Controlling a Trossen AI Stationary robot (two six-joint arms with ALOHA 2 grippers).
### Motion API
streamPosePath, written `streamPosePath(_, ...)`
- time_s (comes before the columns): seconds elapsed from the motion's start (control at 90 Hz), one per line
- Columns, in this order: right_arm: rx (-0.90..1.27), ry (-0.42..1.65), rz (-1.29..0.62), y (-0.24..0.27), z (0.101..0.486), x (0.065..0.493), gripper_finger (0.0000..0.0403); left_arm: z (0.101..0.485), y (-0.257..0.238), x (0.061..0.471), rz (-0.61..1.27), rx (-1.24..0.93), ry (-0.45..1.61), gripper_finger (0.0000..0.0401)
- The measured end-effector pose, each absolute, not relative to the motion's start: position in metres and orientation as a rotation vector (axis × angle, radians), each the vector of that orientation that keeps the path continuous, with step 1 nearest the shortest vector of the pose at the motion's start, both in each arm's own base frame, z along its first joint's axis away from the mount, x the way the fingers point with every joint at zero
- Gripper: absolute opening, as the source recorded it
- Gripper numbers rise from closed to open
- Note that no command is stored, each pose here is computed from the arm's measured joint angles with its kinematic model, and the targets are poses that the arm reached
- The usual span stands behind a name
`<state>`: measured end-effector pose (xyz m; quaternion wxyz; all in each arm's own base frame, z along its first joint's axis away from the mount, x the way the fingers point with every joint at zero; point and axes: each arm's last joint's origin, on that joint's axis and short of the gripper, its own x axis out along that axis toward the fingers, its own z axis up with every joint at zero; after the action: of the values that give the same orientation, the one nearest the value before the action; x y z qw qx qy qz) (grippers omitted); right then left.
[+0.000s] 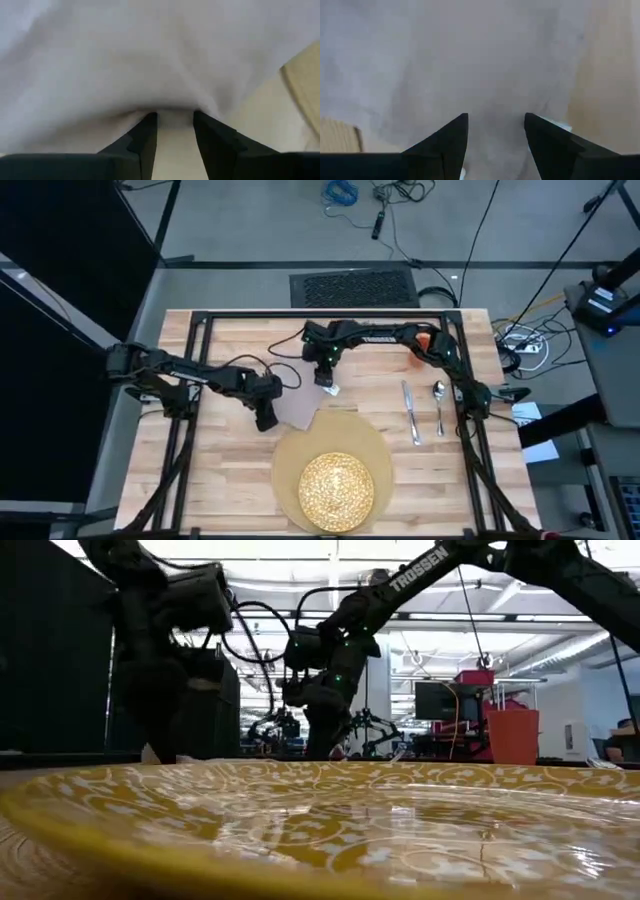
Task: Set table place
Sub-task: Fold the brown table napkin
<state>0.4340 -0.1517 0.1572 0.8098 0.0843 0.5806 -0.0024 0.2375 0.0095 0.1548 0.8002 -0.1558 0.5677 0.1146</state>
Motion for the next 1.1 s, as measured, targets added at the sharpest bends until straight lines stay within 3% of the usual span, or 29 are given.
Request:
streamPosePath(0.211,0.053,1.121,-0.098,-0.151,0.242,0.428,0.0183,0.191,0.014,0.233,0.351,-0.201,1.192,0.0115)
streamPosePath(0.378,0.223,1.039,0.036,-0.131,0.272,0.423,0.0183,0.196,0.026,0.225,0.372,-0.155,1.223,0.0115)
streamPosePath(0.633,0.345,1.136,0.235,-0.097,0.223,0.438,0.0183,0.182,0.06,0.223,0.419,-0.115,1.295,0.0115)
streamPosePath(1.1,0.44,1.165,0.184,-0.106,0.164,0.434,0.0183,0.141,0.083,0.234,0.408,-0.123,1.44,0.0115)
